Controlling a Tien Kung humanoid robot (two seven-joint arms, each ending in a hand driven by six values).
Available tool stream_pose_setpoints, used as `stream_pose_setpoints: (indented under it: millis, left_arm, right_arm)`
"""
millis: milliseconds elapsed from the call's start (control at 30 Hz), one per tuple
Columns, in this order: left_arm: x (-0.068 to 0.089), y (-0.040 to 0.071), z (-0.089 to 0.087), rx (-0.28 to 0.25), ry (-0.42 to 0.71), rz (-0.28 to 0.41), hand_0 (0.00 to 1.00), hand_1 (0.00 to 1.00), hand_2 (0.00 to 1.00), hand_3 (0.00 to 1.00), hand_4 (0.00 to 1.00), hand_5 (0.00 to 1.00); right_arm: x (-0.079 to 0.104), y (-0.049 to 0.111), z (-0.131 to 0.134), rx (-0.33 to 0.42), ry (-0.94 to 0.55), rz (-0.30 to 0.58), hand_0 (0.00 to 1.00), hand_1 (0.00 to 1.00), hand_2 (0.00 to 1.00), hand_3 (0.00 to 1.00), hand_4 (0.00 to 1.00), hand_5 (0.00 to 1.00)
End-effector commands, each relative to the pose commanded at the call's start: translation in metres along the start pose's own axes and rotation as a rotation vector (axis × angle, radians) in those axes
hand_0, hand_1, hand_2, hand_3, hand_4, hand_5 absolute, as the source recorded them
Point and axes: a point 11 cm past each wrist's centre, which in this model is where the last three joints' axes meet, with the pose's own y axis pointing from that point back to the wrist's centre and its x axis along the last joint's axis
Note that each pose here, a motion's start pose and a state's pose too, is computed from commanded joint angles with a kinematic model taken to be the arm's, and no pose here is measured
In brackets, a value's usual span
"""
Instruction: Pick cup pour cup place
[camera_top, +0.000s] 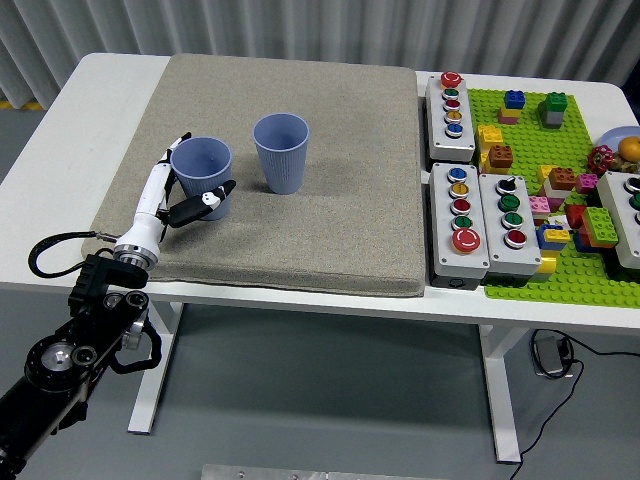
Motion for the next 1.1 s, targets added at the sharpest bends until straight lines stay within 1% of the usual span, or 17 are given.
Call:
stream_pose_setpoints:
  millis: [100, 133, 300, 333, 500, 533, 700, 733, 900, 933, 1100]
  left_arm:
    - [0.0006, -0.0005, 0.0003, -0.001, 0.002, 0.003, 0.913, 0.902, 0.998, 0.998, 0.907, 0.316]
    - [0.0006, -0.0005, 0.0004, -0.001, 0.002, 0.004, 0.885, 0.877, 0.990, 0.998, 0.911, 0.319]
    - [-0.0003, -0.0002, -0.0012, 0.004, 0.002, 0.002, 0.885, 0.877, 0.990, 0.998, 0.911, 0.319]
    - [-0.0003, -0.0001, -0.0015, 0.005, 0.002, 0.004, 0.810, 0.808, 0.949, 0.980, 0.925, 0.340]
    - [-0.0009, -0.0002, -0.0018, 0.005, 0.000, 0.005, 0.810, 0.808, 0.949, 0.980, 0.925, 0.340]
    - [-0.0010, -0.0002, -0.0018, 0.005, 0.000, 0.005, 0.769, 0.738, 0.836, 0.886, 0.927, 0.350]
    - [-0.0023, 0.0003, -0.0052, 0.017, 0.002, 0.005, 0.769, 0.738, 0.836, 0.886, 0.927, 0.350]
    - [-0.0024, 0.0004, -0.0057, 0.019, 0.002, 0.004, 0.666, 0.659, 0.715, 0.733, 0.924, 0.352]
    - [-0.0027, 0.0009, -0.0073, 0.020, 0.003, 0.011, 0.666, 0.659, 0.715, 0.733, 0.924, 0.352]
    - [-0.0028, 0.0011, -0.0075, 0.020, 0.003, 0.013, 0.583, 0.568, 0.604, 0.600, 0.900, 0.325]
    - [-0.0022, 0.0015, -0.0077, 0.017, 0.005, 0.024, 0.583, 0.568, 0.604, 0.600, 0.900, 0.325]
  right_arm:
    - [0.0000, 0.0000, 0.0003, -0.001, 0.000, 0.000, 0.688, 0.653, 0.582, 0.575, 0.002, 0.167]
    - [-0.0001, 0.0000, 0.0003, -0.001, 0.000, 0.000, 0.688, 0.653, 0.582, 0.576, 0.002, 0.166]
    - [-0.0001, -0.0001, 0.0008, -0.002, -0.002, -0.001, 0.688, 0.653, 0.582, 0.576, 0.002, 0.166]
    - [-0.0001, -0.0001, 0.0006, -0.001, -0.002, -0.001, 0.688, 0.652, 0.582, 0.575, 0.002, 0.167]
    - [0.0001, 0.0000, -0.0003, 0.000, -0.004, -0.001, 0.688, 0.652, 0.582, 0.575, 0.002, 0.167]
    - [0.0001, 0.0000, -0.0003, 0.000, -0.004, -0.001, 0.688, 0.653, 0.582, 0.575, 0.002, 0.166]
    - [0.0001, 0.0001, -0.0006, 0.001, -0.004, -0.001, 0.688, 0.653, 0.582, 0.575, 0.002, 0.166]
    - [0.0001, 0.0000, -0.0005, 0.001, -0.003, 0.000, 0.688, 0.653, 0.582, 0.575, 0.002, 0.167]
    - [-0.0001, 0.0000, -0.0003, 0.000, -0.005, -0.001, 0.688, 0.653, 0.582, 0.575, 0.002, 0.167]
    - [0.0000, 0.0000, -0.0002, 0.000, -0.005, -0.001, 0.688, 0.653, 0.582, 0.575, 0.002, 0.167]
    - [0.0001, 0.0000, 0.0000, 0.000, -0.008, -0.002, 0.688, 0.653, 0.582, 0.575, 0.002, 0.167]
